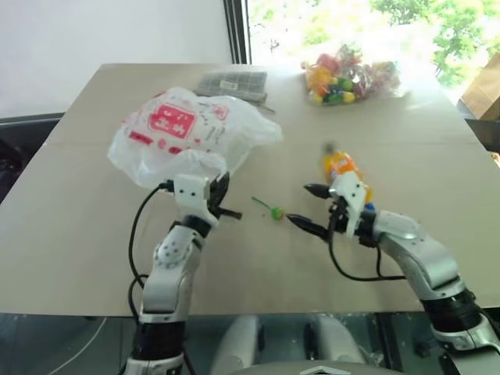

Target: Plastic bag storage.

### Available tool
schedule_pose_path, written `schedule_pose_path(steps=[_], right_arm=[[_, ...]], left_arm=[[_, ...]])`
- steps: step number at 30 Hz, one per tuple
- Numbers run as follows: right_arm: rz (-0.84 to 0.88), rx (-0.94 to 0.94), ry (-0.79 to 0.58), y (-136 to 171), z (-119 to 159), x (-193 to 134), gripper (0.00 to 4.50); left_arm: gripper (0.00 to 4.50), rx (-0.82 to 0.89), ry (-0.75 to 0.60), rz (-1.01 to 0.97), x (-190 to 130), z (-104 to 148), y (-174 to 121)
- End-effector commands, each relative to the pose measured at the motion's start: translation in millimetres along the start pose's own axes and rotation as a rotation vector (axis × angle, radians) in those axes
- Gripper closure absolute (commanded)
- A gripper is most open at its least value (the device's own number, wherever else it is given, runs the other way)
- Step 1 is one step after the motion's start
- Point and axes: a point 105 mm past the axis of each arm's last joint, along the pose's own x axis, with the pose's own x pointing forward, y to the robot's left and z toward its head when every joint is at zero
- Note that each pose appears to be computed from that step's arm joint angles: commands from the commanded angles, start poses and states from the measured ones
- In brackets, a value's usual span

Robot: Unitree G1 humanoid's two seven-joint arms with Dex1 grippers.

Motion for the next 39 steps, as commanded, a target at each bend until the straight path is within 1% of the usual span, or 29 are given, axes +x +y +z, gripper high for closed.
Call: schedule_pose_path(steps=[1,5,8,11,14,16,17,18,21,23,27,29,33,36,39], right_arm=[[0.036,-0.026,0.044,3.4,-3.8,13.9,0.00],[0.034,-0.003,0.089,2.1,-11.9,29.1,0.00],[0.002,-0.023,0.087,-2.6,-11.6,38.3,0.00],[-0.034,-0.039,0.087,-8.1,-15.2,36.6,0.82],[-0.047,-0.032,0.082,-9.7,-16.2,34.4,2.20],[-0.038,-0.030,0.081,-7.9,-15.9,33.6,3.22],[-0.031,-0.025,0.074,-6.8,-13.9,33.4,3.62],[-0.004,-0.023,0.054,-4.3,-7.1,33.7,3.77],[0.094,-0.069,-0.035,3.4,21.0,33.4,3.77],[0.089,-0.092,-0.052,-0.2,29.5,32.7,3.77],[0.140,-0.082,-0.100,5.0,43.9,32.8,3.77],[0.158,-0.089,-0.095,7.3,44.3,34.2,3.77],[0.187,-0.159,-0.019,10.9,32.6,47.9,3.77],[0.188,-0.146,-0.028,11.9,36.2,60.4,3.77],[0.182,-0.157,-0.034,16.0,41.5,86.1,3.77]], left_arm=[[4.47,0.004,-0.056,-0.029,-14.0,17.2,0.6],[4.47,-0.030,-0.070,0.004,-28.1,18.7,9.5],[4.47,-0.043,-0.075,0.014,-39.1,21.0,11.2],[4.50,-0.071,-0.090,0.012,-50.5,24.4,3.9],[4.50,-0.084,-0.103,-0.003,-50.4,26.2,-3.3],[4.50,-0.084,-0.112,-0.017,-49.2,27.3,-7.9],[4.50,-0.074,-0.115,-0.033,-48.6,27.8,-11.1],[4.50,-0.065,-0.119,-0.060,-48.5,28.5,-16.3],[4.50,0.010,-0.106,-0.178,-48.4,28.3,-35.6],[4.50,0.067,-0.106,-0.240,-49.3,30.1,-45.3],[4.50,0.076,-0.113,-0.264,-50.7,32.1,-47.9],[4.50,0.081,-0.107,-0.263,-51.6,30.4,-46.5],[4.50,0.077,-0.120,-0.267,-52.1,31.4,-48.8],[4.50,0.076,-0.125,-0.266,-51.7,31.2,-50.1],[4.50,0.072,-0.133,-0.279,-52.7,31.0,-56.5]])
